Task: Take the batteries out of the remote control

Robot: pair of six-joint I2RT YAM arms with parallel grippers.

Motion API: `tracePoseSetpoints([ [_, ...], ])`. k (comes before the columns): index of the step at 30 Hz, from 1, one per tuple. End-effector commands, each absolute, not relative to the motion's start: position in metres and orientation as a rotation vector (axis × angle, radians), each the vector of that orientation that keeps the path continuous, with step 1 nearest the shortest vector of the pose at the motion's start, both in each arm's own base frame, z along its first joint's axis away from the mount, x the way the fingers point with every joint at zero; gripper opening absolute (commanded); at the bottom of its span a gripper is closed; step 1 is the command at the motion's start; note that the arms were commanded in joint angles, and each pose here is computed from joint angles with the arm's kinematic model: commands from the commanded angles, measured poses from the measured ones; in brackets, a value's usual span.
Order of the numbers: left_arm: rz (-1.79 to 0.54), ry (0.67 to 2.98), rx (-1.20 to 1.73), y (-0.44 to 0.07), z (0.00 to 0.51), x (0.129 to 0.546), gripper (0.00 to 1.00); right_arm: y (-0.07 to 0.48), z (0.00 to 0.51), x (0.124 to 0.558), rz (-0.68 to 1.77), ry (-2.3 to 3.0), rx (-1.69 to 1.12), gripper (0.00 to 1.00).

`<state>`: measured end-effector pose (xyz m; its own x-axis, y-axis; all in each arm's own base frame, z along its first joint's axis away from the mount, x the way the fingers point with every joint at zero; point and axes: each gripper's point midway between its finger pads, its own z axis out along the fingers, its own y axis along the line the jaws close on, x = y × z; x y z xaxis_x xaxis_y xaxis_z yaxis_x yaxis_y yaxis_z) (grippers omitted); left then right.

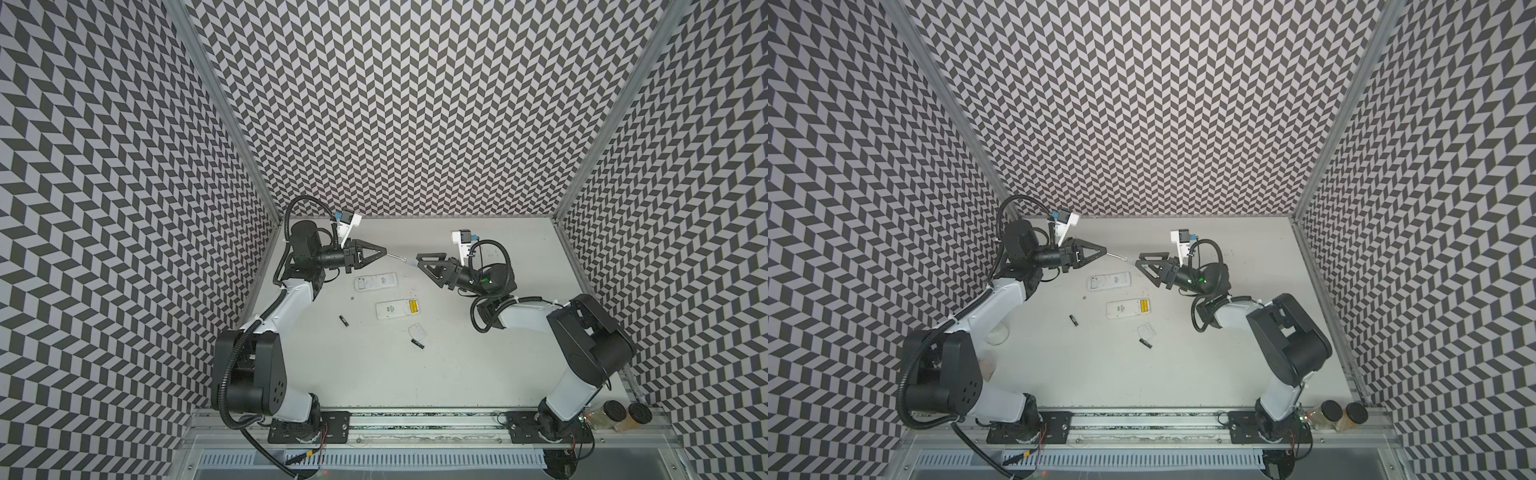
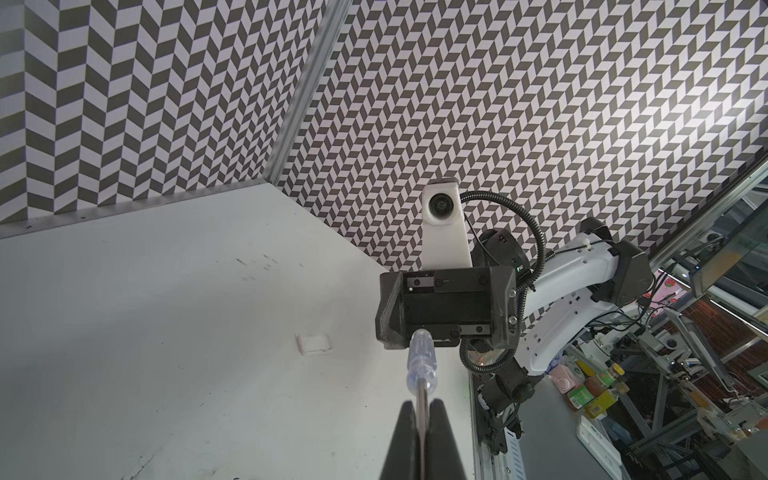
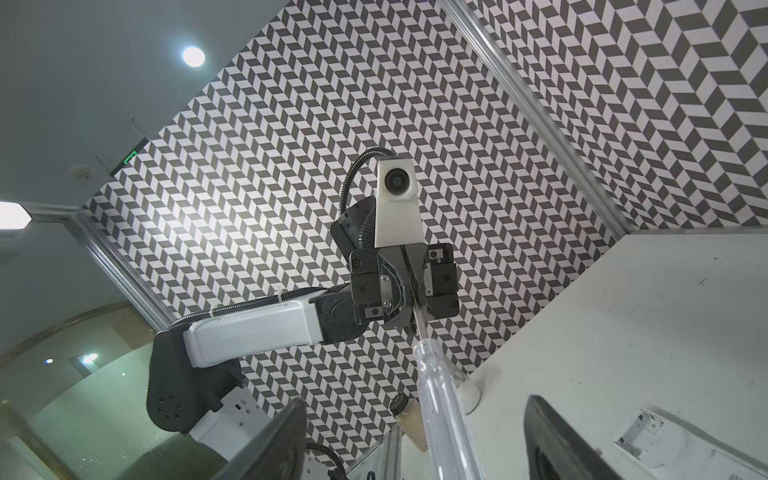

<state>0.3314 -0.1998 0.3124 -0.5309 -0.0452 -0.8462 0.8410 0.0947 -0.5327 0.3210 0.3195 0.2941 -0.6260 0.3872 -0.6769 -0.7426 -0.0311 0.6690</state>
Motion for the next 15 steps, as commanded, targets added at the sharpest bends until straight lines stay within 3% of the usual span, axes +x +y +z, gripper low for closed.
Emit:
tracePoseSetpoints([
  [1, -1.520, 1.603, 0.828, -0.203, 0.321, 0.326, 0.00, 0.322, 0.313, 0.317, 1.825, 1.338, -0.404, 0.77],
  [7, -1.538, 1.599, 0.858, -0.211, 0.321, 0.322, 0.00, 0.336, 0.312, 0.308, 1.891, 1.331, -0.448, 0.70],
  [11, -1.544, 1.608, 0.845, -0.211, 0.319, 0.323, 0.00, 0.339, 0.309, 0.310, 1.907, 1.337, -0.450, 0.54],
  [15, -1.545, 1.606, 0.852, -0.211, 0.318, 0.325, 0.00, 0.342, 0.310, 0.307, 1.920, 1.328, -0.471, 0.49],
])
